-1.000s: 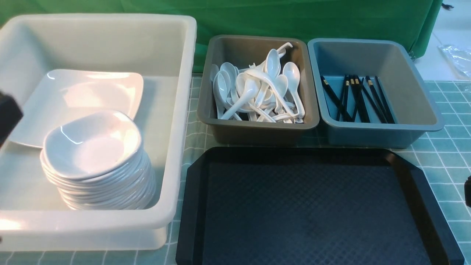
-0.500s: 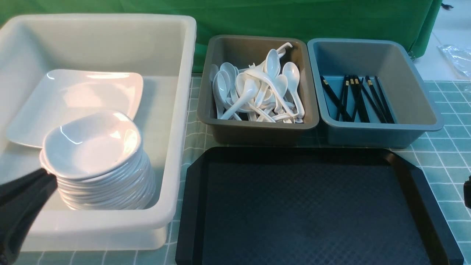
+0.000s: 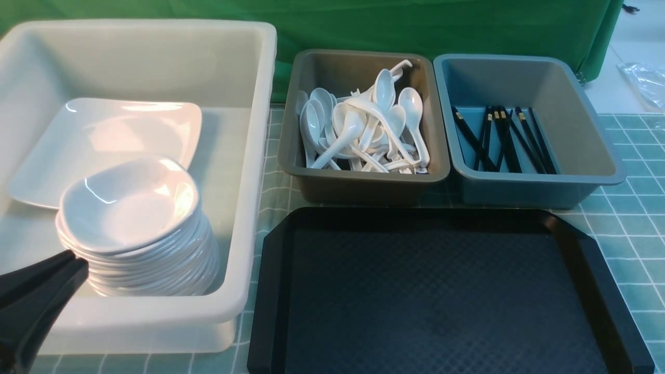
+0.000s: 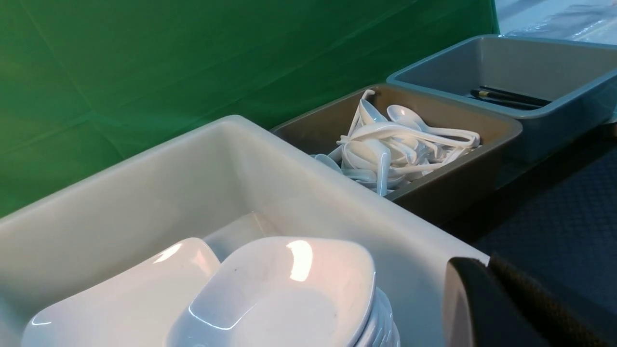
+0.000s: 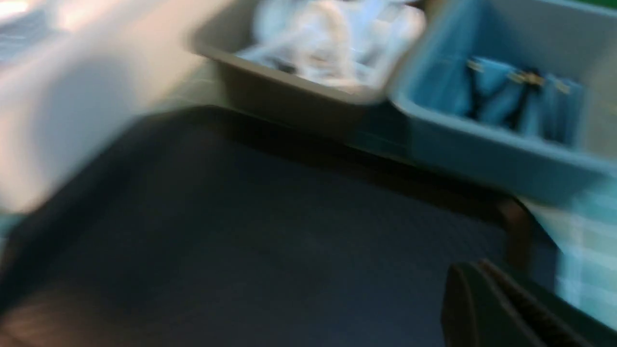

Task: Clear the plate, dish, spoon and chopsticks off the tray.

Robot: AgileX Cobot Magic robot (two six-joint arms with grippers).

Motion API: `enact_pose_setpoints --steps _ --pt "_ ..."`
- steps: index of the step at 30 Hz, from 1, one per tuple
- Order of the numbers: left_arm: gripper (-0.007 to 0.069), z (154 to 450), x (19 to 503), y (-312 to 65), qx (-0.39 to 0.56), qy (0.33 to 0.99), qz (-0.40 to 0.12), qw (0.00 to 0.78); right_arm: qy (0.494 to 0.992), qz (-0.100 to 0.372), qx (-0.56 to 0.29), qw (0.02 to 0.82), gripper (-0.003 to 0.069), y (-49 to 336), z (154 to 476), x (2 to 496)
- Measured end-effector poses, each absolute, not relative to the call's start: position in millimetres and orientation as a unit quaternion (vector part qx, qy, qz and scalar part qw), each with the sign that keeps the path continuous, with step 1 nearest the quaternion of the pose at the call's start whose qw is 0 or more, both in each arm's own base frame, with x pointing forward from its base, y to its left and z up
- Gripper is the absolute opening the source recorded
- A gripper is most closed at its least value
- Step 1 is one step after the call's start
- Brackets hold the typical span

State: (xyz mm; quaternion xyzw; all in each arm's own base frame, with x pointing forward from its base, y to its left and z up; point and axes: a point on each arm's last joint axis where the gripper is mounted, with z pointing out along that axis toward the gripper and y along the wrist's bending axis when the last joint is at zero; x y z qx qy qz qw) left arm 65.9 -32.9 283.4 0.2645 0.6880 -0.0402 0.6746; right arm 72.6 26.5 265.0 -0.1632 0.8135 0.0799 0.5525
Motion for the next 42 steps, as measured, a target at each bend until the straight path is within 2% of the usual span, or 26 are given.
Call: enact_pose_setpoints --steps 3,4,6,9,18,33,34,35,37,42 --pt "0.0013 283 66 -33 0.265 0.688 -0.04 0.675 0.81 0.035 -0.143 0.568 0.0015 17 220 64" --pt "0.0013 283 66 -33 0.265 0.688 -0.04 0.675 0.808 0.035 -0.141 0.571 0.0015 17 221 64" --pt "0.0013 283 66 -33 0.265 0.688 -0.04 0.675 0.804 0.025 -0.133 0.579 0.0015 15 194 59" --pt "0.0013 283 66 -33 0.265 0.688 -0.04 0.675 0.796 0.023 -0.133 0.59 0.0015 14 179 54" --pt "0.0013 281 65 -33 0.282 0.691 -0.03 0.665 0.806 0.047 -0.108 0.579 0.0019 15 175 50" --pt "0.0013 280 66 -33 0.292 0.689 -0.017 0.663 0.807 0.05 -0.104 0.579 0.0055 14 174 50" --pt "0.0013 281 67 -31 0.308 0.68 0.018 0.666 0.807 0.051 -0.103 0.579 0.0059 14 174 50" --pt "0.0013 281 67 -30 0.31 0.678 0.023 0.666 0.807 0.051 -0.103 0.579 0.0059 14 174 50" --pt "0.0015 284 69 -27 0.327 0.657 0.076 0.675 0.808 0.052 -0.102 0.579 0.0067 14 174 50" --pt "0.0018 285 68 -25 0.332 0.646 0.099 0.68 0.808 0.052 -0.102 0.579 0.008 14 174 50"
